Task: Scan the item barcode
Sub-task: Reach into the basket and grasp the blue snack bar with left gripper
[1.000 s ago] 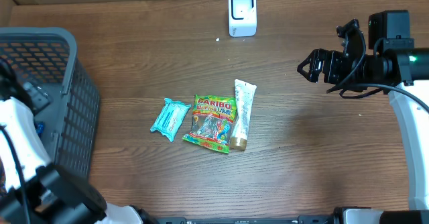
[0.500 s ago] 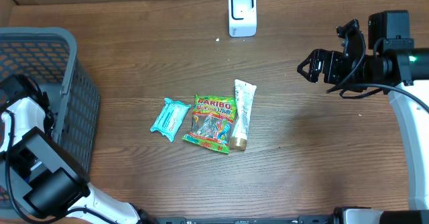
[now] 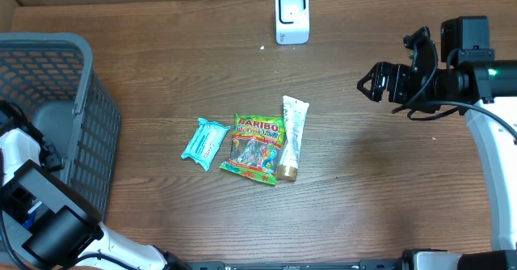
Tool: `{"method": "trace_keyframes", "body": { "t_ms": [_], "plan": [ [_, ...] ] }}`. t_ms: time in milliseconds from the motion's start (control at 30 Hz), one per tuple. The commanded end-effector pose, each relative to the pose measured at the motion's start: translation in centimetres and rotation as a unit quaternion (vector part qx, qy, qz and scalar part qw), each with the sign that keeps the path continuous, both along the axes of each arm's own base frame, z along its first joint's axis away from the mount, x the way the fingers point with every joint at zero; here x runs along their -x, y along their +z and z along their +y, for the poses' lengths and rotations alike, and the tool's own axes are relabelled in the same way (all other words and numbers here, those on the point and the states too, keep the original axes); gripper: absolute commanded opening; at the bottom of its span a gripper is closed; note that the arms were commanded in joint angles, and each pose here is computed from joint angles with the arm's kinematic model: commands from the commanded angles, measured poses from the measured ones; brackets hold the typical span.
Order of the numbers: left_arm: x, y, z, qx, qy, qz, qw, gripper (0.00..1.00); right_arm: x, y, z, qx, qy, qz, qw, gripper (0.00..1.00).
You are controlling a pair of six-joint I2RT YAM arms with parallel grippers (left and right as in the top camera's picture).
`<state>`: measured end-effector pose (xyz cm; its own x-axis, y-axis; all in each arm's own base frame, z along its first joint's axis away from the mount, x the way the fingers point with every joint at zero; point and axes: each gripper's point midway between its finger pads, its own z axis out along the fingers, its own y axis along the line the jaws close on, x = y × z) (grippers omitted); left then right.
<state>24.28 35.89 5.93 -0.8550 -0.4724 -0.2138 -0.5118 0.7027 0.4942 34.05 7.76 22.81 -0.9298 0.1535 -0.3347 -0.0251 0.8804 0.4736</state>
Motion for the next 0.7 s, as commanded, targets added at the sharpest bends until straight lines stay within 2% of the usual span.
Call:
{"method": "trace_keyframes", "body": {
  "t_ms": [0, 100, 133, 167, 233, 267, 367, 500, 567, 667],
  "plan": [
    [-0.1, -1.5, -0.2, 0.017, -0.011, 0.004, 1.0, 0.69, 0.0, 0.0, 0.2, -0.001, 0.003, -0.001, 1.0, 1.0],
    [-0.2, -3.0, -0.5, 0.043, -0.011, -0.002, 0.999, 0.61, -0.1, 0.0, 0.2, -0.001, 0.003, -0.004, 1.0, 1.0],
    [-0.7, -3.8, -1.2, 0.066, -0.014, -0.019, 0.998, 0.49, -0.2, 0.1, 0.2, -0.001, 0.003, -0.007, 1.0, 1.0],
    [-1.2, -4.3, -1.8, 0.087, -0.014, -0.036, 0.995, 0.33, -0.4, 0.1, 0.2, -0.001, 0.003, -0.01, 1.0, 1.0],
    [-1.7, -4.5, -2.2, 0.099, -0.007, -0.056, 0.994, 0.07, -0.5, 0.2, 0.2, -0.001, 0.003, -0.013, 1.0, 1.0],
    [-1.8, -4.5, -2.3, 0.098, -0.005, -0.058, 0.993, 0.04, -0.4, 0.2, 0.2, -0.001, 0.003, -0.012, 1.0, 1.0],
    [-2.5, -4.3, -2.8, 0.097, 0.015, -0.074, 0.992, 0.04, -0.5, 0.2, 0.2, -0.001, 0.003, -0.013, 1.0, 1.0],
    [-5.6, -3.0, -4.8, 0.135, 0.013, -0.132, 0.982, 0.04, -0.7, 0.3, 0.2, -0.001, 0.003, -0.019, 1.0, 1.0],
    [-7.7, -0.5, -5.6, 0.143, -0.007, -0.151, 0.978, 0.04, -0.7, 0.3, 0.2, -0.001, 0.003, -0.019, 1.0, 1.0],
    [-10.4, 5.0, -6.0, 0.132, 0.021, -0.198, 0.971, 0.04, -0.7, 0.3, 0.2, -0.001, 0.003, -0.018, 1.0, 1.0]
  ]
}}
